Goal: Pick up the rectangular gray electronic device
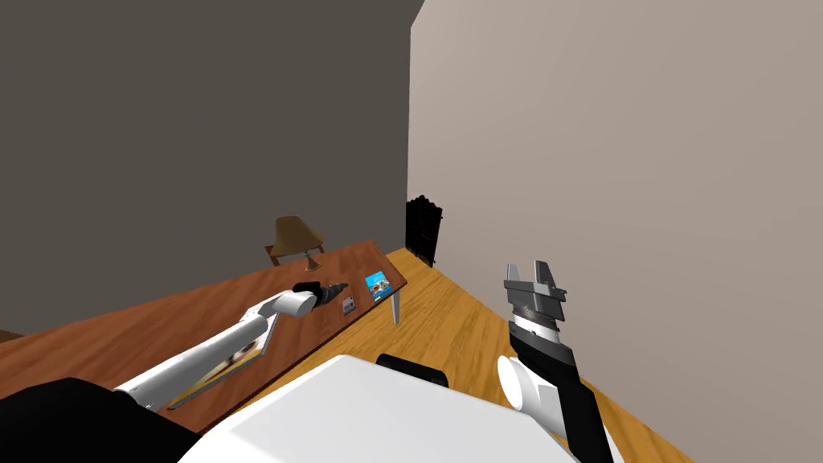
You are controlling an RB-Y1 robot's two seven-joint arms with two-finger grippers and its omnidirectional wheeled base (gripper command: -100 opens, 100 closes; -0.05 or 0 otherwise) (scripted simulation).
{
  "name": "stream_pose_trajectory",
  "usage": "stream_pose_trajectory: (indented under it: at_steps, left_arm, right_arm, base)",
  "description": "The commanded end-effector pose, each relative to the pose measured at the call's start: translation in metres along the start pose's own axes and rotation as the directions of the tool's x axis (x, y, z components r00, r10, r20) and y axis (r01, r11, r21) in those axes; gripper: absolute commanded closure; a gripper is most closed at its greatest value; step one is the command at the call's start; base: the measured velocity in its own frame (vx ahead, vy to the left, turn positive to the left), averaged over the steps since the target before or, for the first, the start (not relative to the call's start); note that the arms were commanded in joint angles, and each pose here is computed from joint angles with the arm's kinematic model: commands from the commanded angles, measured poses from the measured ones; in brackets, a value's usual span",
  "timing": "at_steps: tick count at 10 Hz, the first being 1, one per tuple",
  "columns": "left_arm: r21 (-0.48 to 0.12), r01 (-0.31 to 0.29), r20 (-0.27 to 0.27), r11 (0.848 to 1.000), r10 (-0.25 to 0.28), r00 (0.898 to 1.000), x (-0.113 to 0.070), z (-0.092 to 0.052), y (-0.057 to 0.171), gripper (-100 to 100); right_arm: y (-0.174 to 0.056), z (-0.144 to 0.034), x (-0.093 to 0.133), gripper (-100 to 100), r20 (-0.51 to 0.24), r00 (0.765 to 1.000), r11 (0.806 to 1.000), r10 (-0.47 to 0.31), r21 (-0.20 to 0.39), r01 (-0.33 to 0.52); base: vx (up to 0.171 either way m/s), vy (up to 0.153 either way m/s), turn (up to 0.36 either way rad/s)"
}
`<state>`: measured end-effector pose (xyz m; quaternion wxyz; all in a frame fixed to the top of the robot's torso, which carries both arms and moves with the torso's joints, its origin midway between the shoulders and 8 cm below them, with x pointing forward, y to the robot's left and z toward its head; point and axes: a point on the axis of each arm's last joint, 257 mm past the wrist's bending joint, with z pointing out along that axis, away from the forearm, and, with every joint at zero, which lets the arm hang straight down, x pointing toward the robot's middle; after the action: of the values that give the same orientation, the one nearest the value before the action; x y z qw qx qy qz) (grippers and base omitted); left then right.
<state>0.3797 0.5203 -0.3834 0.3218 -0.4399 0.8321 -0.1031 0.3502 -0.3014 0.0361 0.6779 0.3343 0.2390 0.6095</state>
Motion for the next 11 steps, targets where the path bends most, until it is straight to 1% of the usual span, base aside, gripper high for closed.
stream_pose_trajectory:
  at_steps: [1, 2, 3, 4, 5, 6, 7, 8, 9, 10, 11]
  left_arm:
    - [-0.061, -0.002, -0.03, 0.998, 0.001, 1.0, -0.005, 0.001, 0.018, -100]
    - [-0.079, 0.017, -0.029, 0.997, -0.019, 0.999, -0.006, 0.002, 0.029, -100]
    - [-0.13, 0.027, -0.055, 0.991, -0.034, 0.998, -0.007, 0.0, 0.046, -100]
    - [-0.14, 0.032, -0.052, 0.99, -0.04, 0.998, -0.009, 0.0, 0.051, -100]
    - [-0.188, 0.044, -0.077, 0.981, -0.059, 0.995, -0.009, -0.003, 0.067, -100]
    - [-0.228, 0.054, -0.094, 0.972, -0.077, 0.993, -0.01, -0.006, 0.082, -100]
    - [-0.25, 0.067, -0.094, 0.966, -0.093, 0.991, -0.01, -0.007, 0.092, -100]
    - [-0.294, 0.083, -0.114, 0.952, -0.121, 0.986, -0.009, -0.011, 0.108, -100]
    - [-0.335, 0.098, -0.133, 0.937, -0.15, 0.98, -0.005, -0.015, 0.123, -100]
    - [-0.344, 0.104, -0.128, 0.933, -0.156, 0.979, -0.007, -0.016, 0.128, -100]
    - [-0.384, 0.121, -0.144, 0.916, -0.189, 0.971, -0.002, -0.021, 0.143, -100]
  right_arm:
    - [0.0, 0.0, 0.0, 0, 0.0, 1.0, 1.0, 0.0, 0.0, 0.0]
    - [0.0, 0.0, 0.0, 0, 0.0, 1.0, 1.0, 0.0, 0.0, 0.0]
    - [0.0, 0.0, 0.0, 0, 0.0, 1.0, 1.0, 0.0, 0.0, 0.0]
    - [0.0, 0.0, 0.0, 0, 0.0, 1.0, 1.0, 0.0, 0.0, 0.0]
    - [0.0, 0.0, 0.0, 0, 0.0, 1.0, 1.0, 0.0, 0.0, 0.0]
    - [0.0, 0.0, 0.0, 0, 0.0, 1.0, 1.0, 0.0, 0.0, 0.0]
    - [0.0, 0.0, 0.0, 0, 0.0, 1.0, 1.0, 0.0, 0.0, 0.0]
    - [0.0, 0.0, 0.0, 0, 0.0, 1.0, 1.0, 0.0, 0.0, 0.0]
    - [0.0, 0.0, 0.0, 0, 0.0, 1.0, 1.0, 0.0, 0.0, 0.0]
    - [0.0, 0.0, 0.0, 0, 0.0, 1.0, 1.0, 0.0, 0.0, 0.0]
    - [0.0, 0.0, 0.0, 0, 0.0, 1.0, 1.0, 0.0, 0.0, 0.0]
  base:
    - [-0.015, 0.021, -0.221]
    - [-0.012, 0.021, -0.151]
    - [-0.018, 0.021, -0.241]
    - [-0.018, 0.021, -0.159]
    - [-0.018, 0.021, -0.235]
    - [-0.026, 0.033, -0.432]
    - [-0.021, 0.032, -0.143]
    - [-0.017, 0.021, -0.201]
    - [-0.028, 0.024, -0.426]
    - [-0.023, 0.029, -0.12]
    - [-0.017, 0.018, -0.183]
